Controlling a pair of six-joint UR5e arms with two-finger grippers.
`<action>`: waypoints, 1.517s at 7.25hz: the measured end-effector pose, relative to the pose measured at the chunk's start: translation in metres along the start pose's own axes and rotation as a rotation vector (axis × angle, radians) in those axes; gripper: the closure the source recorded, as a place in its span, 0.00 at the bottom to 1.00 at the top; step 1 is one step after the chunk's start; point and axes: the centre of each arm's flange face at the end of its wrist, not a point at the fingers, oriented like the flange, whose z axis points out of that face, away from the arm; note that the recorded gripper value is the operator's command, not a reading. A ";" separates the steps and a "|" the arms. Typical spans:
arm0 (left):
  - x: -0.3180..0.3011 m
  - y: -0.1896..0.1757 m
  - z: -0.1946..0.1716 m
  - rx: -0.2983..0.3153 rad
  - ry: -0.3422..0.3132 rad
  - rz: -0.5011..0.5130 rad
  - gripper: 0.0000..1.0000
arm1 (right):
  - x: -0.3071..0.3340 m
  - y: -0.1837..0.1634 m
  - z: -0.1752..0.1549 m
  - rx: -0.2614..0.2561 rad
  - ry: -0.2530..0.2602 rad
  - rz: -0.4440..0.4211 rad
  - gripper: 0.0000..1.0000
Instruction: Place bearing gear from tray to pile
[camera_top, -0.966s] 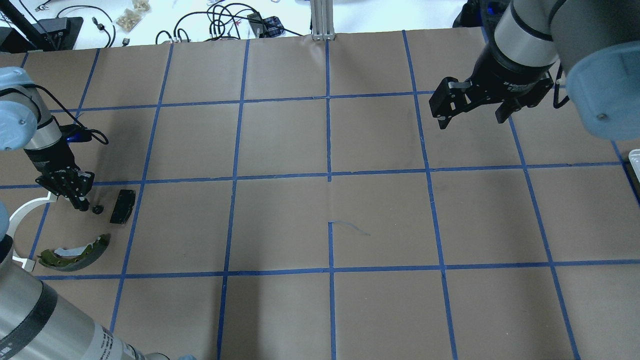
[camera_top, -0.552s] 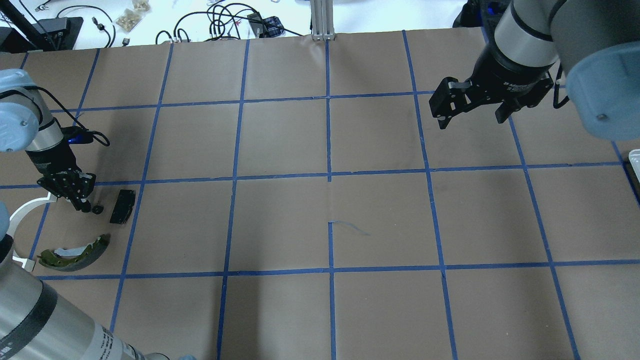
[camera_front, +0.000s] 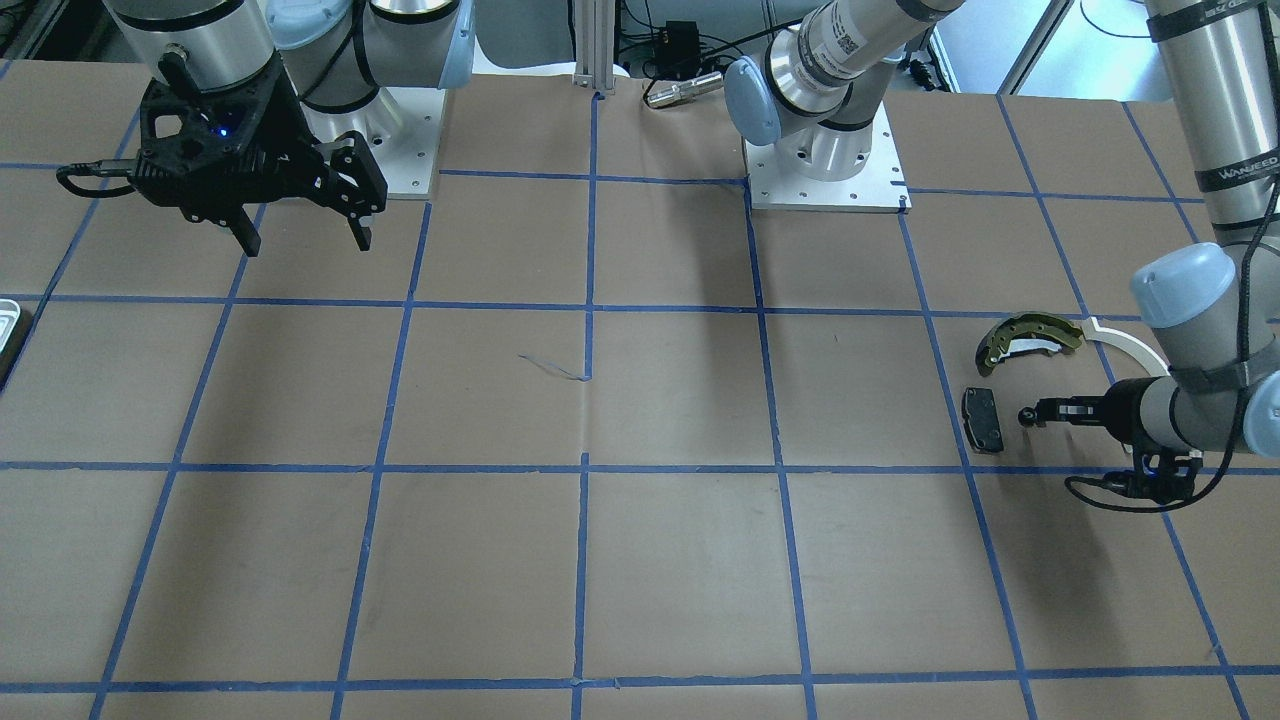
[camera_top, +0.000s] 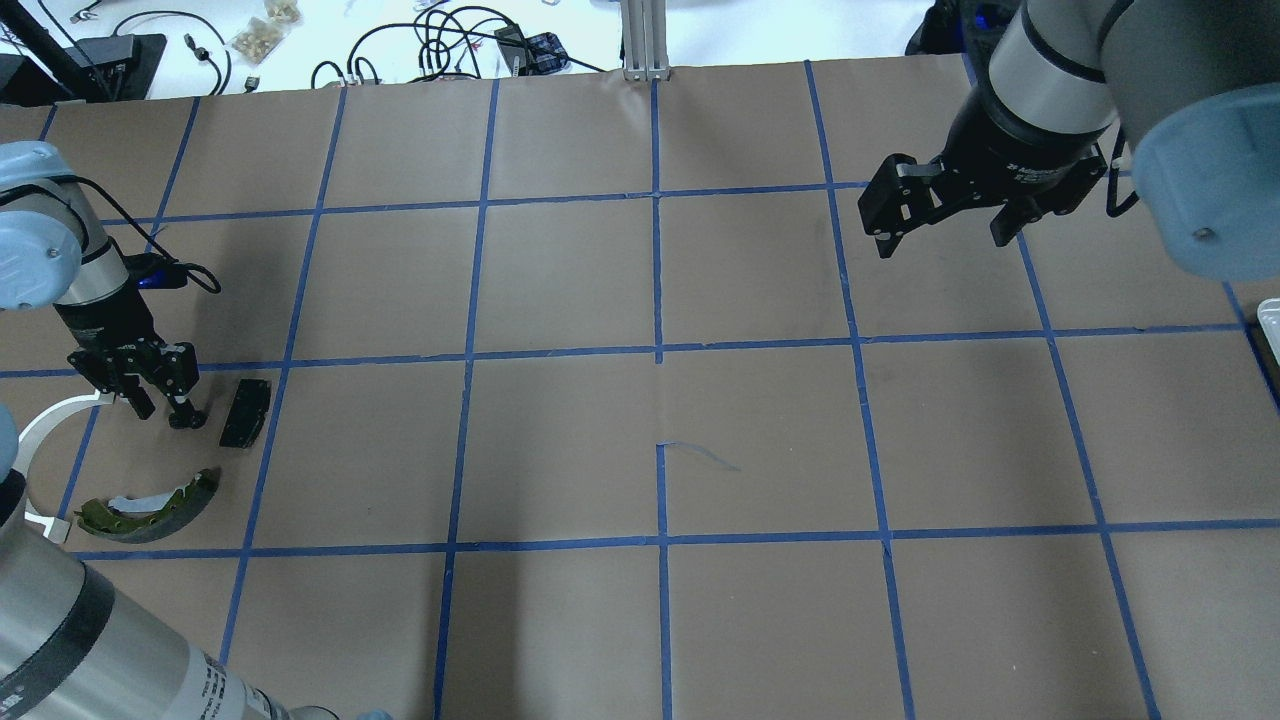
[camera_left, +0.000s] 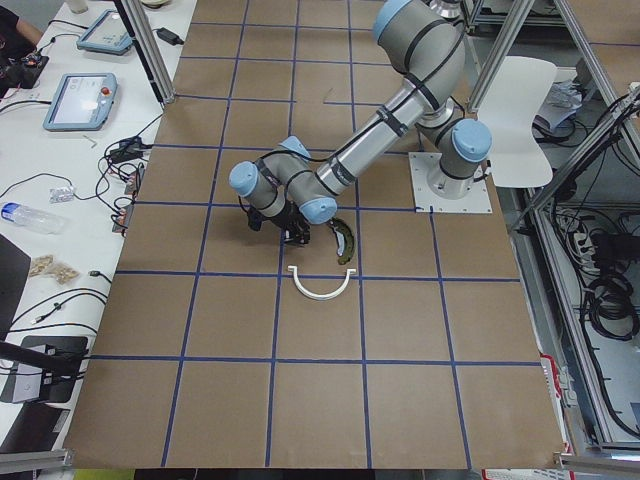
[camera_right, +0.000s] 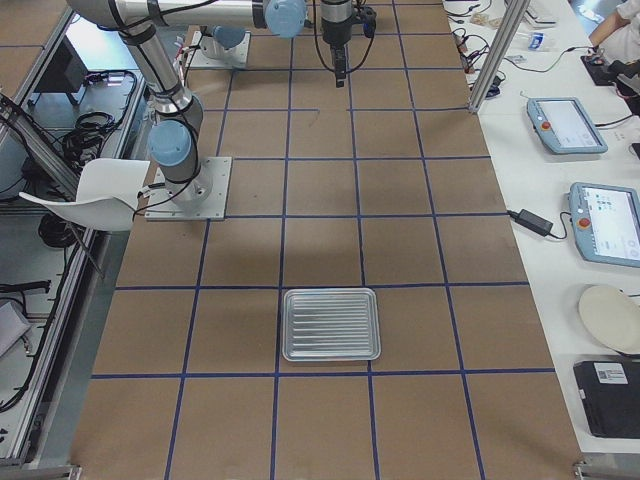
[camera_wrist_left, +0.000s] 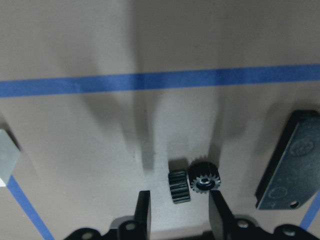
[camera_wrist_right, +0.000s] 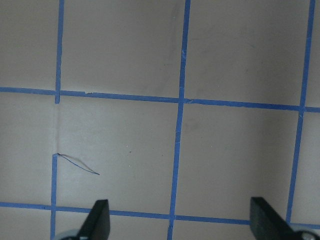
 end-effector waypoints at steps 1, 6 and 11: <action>0.000 -0.001 -0.024 0.040 -0.010 -0.015 0.00 | 0.000 0.000 0.000 0.000 -0.001 0.000 0.00; 0.147 0.005 -0.221 0.270 -0.046 0.024 0.00 | 0.001 0.000 0.001 -0.003 -0.001 0.002 0.00; 0.342 0.093 -0.286 0.363 -0.024 0.027 0.00 | 0.010 -0.002 0.001 -0.006 -0.001 0.015 0.00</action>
